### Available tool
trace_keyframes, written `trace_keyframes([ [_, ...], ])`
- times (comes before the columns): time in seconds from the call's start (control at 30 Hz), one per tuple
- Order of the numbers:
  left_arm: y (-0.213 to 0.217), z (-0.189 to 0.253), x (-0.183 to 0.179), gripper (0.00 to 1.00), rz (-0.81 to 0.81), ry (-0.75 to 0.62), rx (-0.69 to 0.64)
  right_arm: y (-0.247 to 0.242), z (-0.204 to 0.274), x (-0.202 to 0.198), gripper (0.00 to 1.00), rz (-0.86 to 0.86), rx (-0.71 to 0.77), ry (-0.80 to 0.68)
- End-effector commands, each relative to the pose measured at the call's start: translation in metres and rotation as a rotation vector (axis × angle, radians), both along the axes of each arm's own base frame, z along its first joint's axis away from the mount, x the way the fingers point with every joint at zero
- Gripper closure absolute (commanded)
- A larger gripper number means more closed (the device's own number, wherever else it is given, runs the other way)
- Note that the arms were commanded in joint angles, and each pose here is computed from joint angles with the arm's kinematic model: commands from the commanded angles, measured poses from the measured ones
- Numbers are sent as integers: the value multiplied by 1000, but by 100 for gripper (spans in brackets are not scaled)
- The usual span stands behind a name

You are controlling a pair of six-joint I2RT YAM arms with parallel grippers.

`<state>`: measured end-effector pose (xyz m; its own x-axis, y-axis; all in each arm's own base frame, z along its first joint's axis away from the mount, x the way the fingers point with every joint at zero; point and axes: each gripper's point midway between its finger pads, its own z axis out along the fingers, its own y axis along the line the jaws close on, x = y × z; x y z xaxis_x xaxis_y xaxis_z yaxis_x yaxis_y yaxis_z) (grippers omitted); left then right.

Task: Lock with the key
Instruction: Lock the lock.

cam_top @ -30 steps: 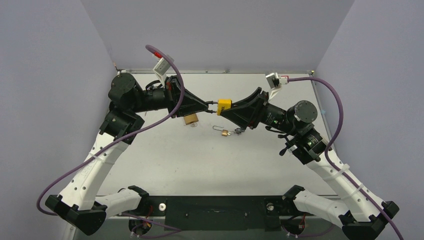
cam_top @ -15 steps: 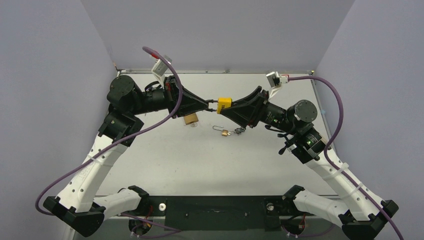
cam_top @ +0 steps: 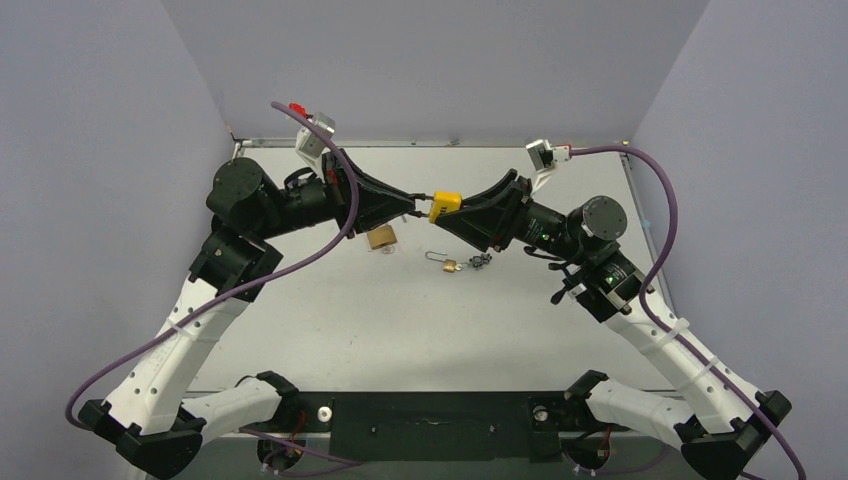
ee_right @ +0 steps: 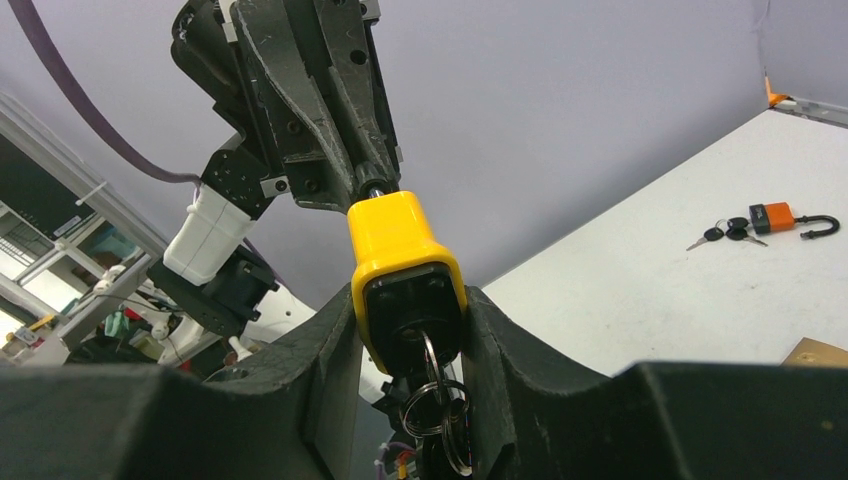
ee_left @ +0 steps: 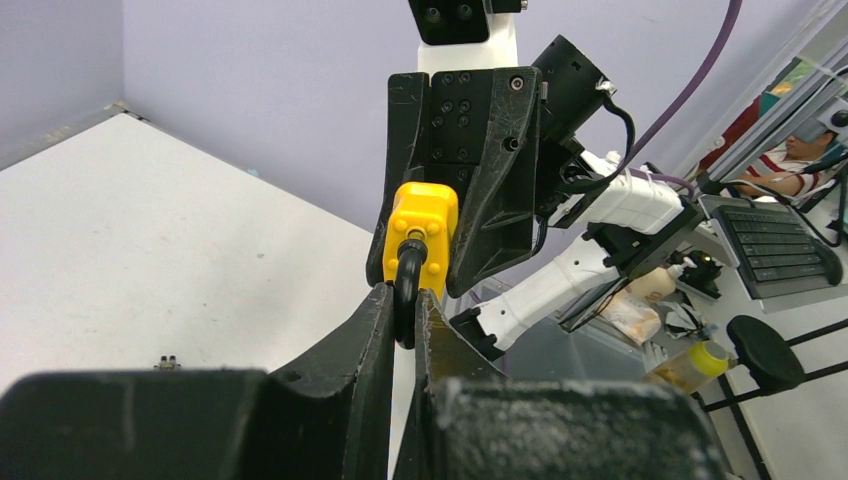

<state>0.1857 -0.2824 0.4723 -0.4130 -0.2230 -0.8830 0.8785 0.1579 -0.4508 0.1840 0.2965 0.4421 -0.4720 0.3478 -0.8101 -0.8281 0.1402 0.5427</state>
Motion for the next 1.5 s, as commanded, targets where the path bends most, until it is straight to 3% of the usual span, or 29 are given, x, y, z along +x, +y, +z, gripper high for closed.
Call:
trace_keyframes([
  [0.0, -29, -42, -33, 100, -203, 81, 113, 24, 19, -21, 100, 131, 64, -41],
  [0.3, -30, -49, -49, 100, -310, 166, 90, 23, 27, -21, 100, 121, 62, -93],
  [0.97, -38, -57, -59, 100, -337, 220, 83, 46, 12, -14, 100, 141, -35, -79],
  [1.03, -39, -59, -58, 100, -326, 223, 85, 47, 9, -13, 100, 136, -41, -74],
  [1.17, -26, -54, -29, 100, -157, 223, 78, 42, 3, -10, 100, 108, -60, -92],
  [1.2, -17, -52, -13, 100, -87, 227, 65, 39, 4, -8, 96, 97, -59, -97],
  [1.3, 6, -38, 13, 100, 37, 223, 21, 32, -2, -6, 65, 94, -58, -97],
  [1.47, 19, -15, 15, 100, 60, 176, -11, 7, 8, -8, 35, 133, 58, -137],
])
